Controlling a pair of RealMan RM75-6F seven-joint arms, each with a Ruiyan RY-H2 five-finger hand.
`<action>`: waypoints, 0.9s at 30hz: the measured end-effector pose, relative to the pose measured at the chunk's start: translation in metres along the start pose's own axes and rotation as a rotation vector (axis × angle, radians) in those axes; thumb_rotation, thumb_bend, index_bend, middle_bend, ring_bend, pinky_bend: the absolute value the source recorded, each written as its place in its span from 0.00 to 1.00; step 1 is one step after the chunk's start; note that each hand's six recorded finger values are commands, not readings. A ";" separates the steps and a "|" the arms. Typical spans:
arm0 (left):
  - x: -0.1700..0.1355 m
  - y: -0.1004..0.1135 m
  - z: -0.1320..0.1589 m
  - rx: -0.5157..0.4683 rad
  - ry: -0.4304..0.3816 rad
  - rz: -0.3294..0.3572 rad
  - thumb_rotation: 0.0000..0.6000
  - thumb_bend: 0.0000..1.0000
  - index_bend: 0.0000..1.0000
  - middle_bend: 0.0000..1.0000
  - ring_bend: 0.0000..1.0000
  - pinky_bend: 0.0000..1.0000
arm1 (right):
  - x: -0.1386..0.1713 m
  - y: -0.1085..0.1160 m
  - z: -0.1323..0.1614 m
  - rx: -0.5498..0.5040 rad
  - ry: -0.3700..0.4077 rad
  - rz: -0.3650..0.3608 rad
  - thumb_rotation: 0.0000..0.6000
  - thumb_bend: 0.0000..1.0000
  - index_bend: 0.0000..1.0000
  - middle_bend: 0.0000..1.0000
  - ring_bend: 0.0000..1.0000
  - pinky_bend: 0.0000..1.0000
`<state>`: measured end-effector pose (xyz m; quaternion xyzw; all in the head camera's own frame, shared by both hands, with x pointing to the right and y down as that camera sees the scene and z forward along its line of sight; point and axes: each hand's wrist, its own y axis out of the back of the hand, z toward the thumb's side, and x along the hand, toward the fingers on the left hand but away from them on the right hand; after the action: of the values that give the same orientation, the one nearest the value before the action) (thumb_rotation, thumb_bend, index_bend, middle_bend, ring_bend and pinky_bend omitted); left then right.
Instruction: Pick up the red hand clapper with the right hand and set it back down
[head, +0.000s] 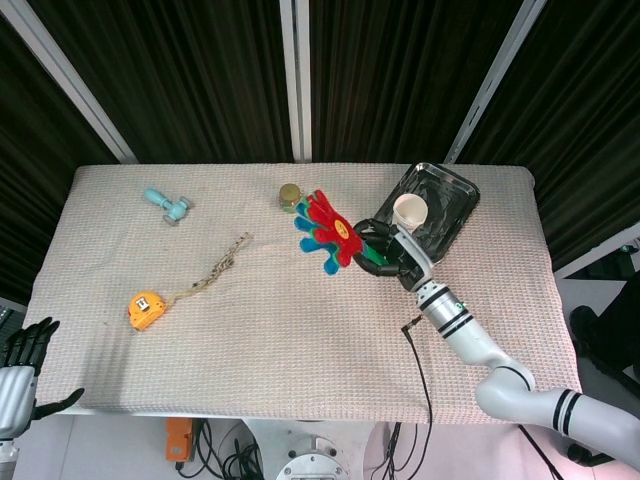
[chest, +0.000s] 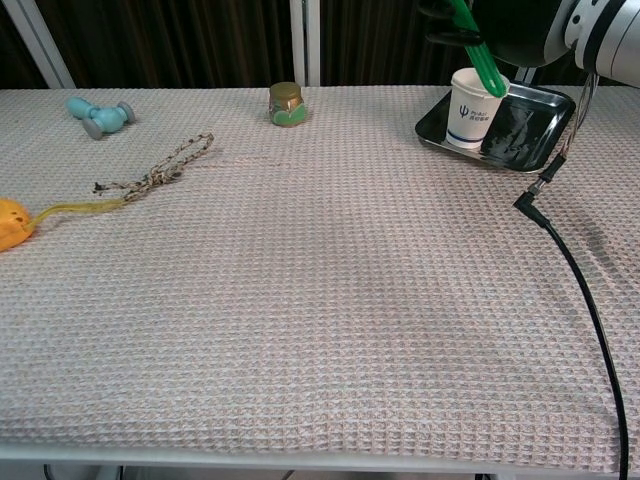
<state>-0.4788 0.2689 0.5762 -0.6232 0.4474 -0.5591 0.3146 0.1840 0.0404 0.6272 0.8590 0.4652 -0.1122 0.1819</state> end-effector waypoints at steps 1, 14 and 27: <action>0.000 0.000 0.000 0.000 0.000 0.000 1.00 0.03 0.05 0.03 0.00 0.02 | 0.000 0.001 -0.003 0.117 -0.002 0.003 1.00 0.33 0.85 0.75 0.77 0.97; 0.001 -0.001 0.001 0.003 -0.002 -0.004 1.00 0.03 0.05 0.03 0.00 0.02 | 0.000 0.000 -0.023 1.430 -0.035 0.011 1.00 0.33 0.85 0.76 0.77 0.97; 0.001 -0.002 0.001 -0.006 -0.004 0.004 1.00 0.03 0.05 0.03 0.00 0.02 | 0.002 -0.004 -0.005 1.166 0.010 -0.094 1.00 0.33 0.85 0.76 0.78 0.97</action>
<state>-0.4774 0.2681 0.5780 -0.6242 0.4498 -0.5559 0.3147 0.1814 0.0458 0.6305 0.7961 0.3652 -0.3535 -0.3283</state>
